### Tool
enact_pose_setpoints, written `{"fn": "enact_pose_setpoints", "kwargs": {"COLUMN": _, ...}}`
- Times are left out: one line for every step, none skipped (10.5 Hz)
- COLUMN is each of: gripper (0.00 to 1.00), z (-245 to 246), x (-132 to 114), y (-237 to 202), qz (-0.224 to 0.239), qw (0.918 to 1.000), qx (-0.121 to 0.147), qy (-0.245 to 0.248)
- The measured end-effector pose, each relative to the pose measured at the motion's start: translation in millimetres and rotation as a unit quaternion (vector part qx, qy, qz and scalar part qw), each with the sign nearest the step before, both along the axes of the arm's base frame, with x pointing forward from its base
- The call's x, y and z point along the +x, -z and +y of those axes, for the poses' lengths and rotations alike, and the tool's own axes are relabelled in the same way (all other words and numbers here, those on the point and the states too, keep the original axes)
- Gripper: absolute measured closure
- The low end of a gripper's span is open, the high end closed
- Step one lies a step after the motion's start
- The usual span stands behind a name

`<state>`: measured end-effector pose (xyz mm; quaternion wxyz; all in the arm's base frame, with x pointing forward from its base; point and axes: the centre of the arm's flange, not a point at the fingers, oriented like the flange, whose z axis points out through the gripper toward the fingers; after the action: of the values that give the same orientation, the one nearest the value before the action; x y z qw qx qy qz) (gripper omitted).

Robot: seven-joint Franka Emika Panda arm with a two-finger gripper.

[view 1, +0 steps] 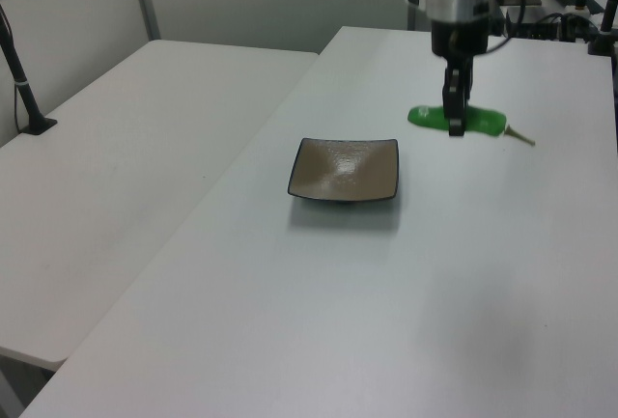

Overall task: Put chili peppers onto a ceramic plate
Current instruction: 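Lift the chili pepper and carry it over the brown plate, then lower the chili pepper onto the plate and open the gripper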

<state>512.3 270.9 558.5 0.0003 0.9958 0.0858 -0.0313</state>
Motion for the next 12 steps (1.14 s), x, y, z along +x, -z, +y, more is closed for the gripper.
{"fn": "enact_pose_setpoints", "kwargs": {"gripper": 0.63, "z": -22.5, "x": 9.6, "y": -3.3, "qz": -0.001, "qw": 1.0, "qx": 0.005, "qy": -0.007}}
{"fn": "enact_pose_setpoints", "kwargs": {"gripper": 0.63, "z": -44.6, "x": 19.6, "y": -4.8, "qz": -0.002, "qw": 0.9999, "qx": 0.009, "qy": -0.012}}
{"fn": "enact_pose_setpoints", "kwargs": {"gripper": 0.63, "z": -65.5, "x": 28.6, "y": -6.9, "qz": -0.004, "qw": 0.9998, "qx": 0.012, "qy": -0.015}}
{"fn": "enact_pose_setpoints", "kwargs": {"gripper": 0.63, "z": -84.1, "x": 36.3, "y": -7.6, "qz": -0.005, "qw": 0.9998, "qx": 0.012, "qy": -0.016}}
{"fn": "enact_pose_setpoints", "kwargs": {"gripper": 0.63, "z": -98.4, "x": 45.5, "y": -6.7, "qz": -0.008, "qw": 0.9998, "qx": 0.013, "qy": -0.01}}
{"fn": "enact_pose_setpoints", "kwargs": {"gripper": 0.63, "z": -108.4, "x": 60.7, "y": -4.1, "qz": -0.023, "qw": 0.9996, "qx": 0.017, "qy": 0.001}}
{"fn": "enact_pose_setpoints", "kwargs": {"gripper": 0.63, "z": -114.3, "x": 78.9, "y": 1.6, "qz": -0.049, "qw": 0.9985, "qx": 0.023, "qy": 0.01}}
{"fn": "enact_pose_setpoints", "kwargs": {"gripper": 0.63, "z": -118.8, "x": 98.1, "y": 12.5, "qz": -0.077, "qw": 0.9964, "qx": 0.03, "qy": 0.019}}
{"fn": "enact_pose_setpoints", "kwargs": {"gripper": 0.63, "z": -123.3, "x": 113.1, "y": 25.8, "qz": -0.093, "qw": 0.9948, "qx": 0.033, "qy": 0.025}}
{"fn": "enact_pose_setpoints", "kwargs": {"gripper": 0.63, "z": -129.2, "x": 128.3, "y": 42.4, "qz": -0.108, "qw": 0.9929, "qx": 0.036, "qy": 0.033}}
{"fn": "enact_pose_setpoints", "kwargs": {"gripper": 0.63, "z": -134.1, "x": 142.2, "y": 58.1, "qz": -0.125, "qw": 0.9906, "qx": 0.039, "qy": 0.039}}
{"fn": "enact_pose_setpoints", "kwargs": {"gripper": 0.63, "z": -137.5, "x": 159.2, "y": 80.8, "qz": -0.148, "qw": 0.9871, "qx": 0.043, "qy": 0.045}}
